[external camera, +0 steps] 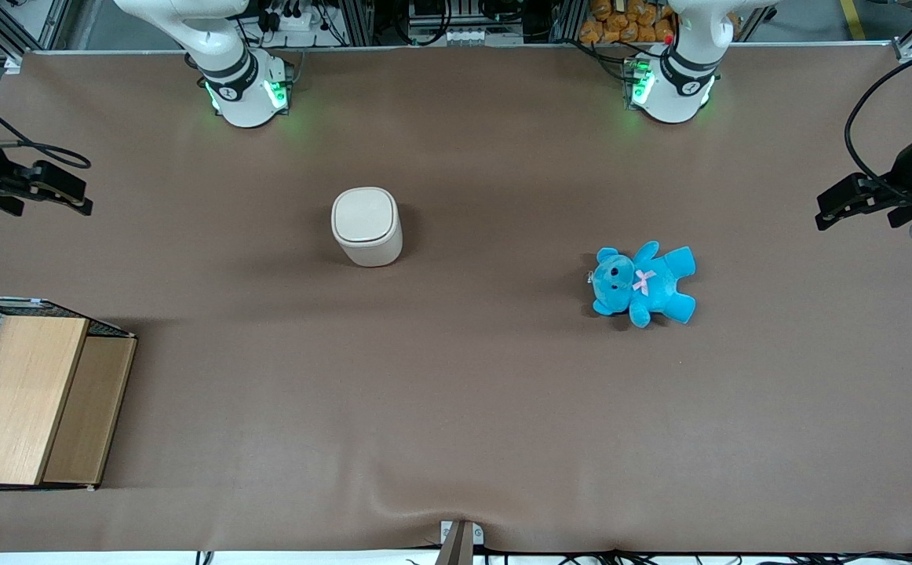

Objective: Open trash can with right arm

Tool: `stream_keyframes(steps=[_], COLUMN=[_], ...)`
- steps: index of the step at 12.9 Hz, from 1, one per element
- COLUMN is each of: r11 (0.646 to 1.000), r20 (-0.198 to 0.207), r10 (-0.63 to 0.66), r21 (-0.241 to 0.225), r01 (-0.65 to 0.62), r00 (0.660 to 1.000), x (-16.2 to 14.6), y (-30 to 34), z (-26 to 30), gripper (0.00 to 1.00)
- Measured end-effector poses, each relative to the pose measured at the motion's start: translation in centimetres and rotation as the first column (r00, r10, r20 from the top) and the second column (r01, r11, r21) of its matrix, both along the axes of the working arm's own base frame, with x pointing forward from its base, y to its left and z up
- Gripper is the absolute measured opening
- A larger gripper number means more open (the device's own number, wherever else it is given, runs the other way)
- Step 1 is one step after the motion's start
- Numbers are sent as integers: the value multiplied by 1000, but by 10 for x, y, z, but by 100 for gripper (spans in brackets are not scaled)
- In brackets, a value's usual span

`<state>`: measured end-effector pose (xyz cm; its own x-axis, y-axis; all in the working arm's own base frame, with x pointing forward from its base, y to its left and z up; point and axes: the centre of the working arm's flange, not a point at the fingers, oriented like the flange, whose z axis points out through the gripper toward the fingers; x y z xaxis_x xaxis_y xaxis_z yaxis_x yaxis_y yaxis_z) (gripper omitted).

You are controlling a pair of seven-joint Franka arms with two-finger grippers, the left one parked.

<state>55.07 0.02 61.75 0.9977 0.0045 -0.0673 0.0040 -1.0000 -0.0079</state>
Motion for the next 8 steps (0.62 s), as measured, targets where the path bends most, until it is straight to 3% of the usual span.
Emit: stream_keyframes(steps=[2,3,5,8], r11=[1000,1000,999,995], r20=[-10,-13,-25,-70], r10=[20,30,44,44], r21=[1,2,20,90], r01=[-20,-30,-43,-38], r00=[1000,999,999,997], x=[0,0,2,11], y=[11,17,27,40], z=[-2,-3,-8,-32], gripper=[100,91,68,29])
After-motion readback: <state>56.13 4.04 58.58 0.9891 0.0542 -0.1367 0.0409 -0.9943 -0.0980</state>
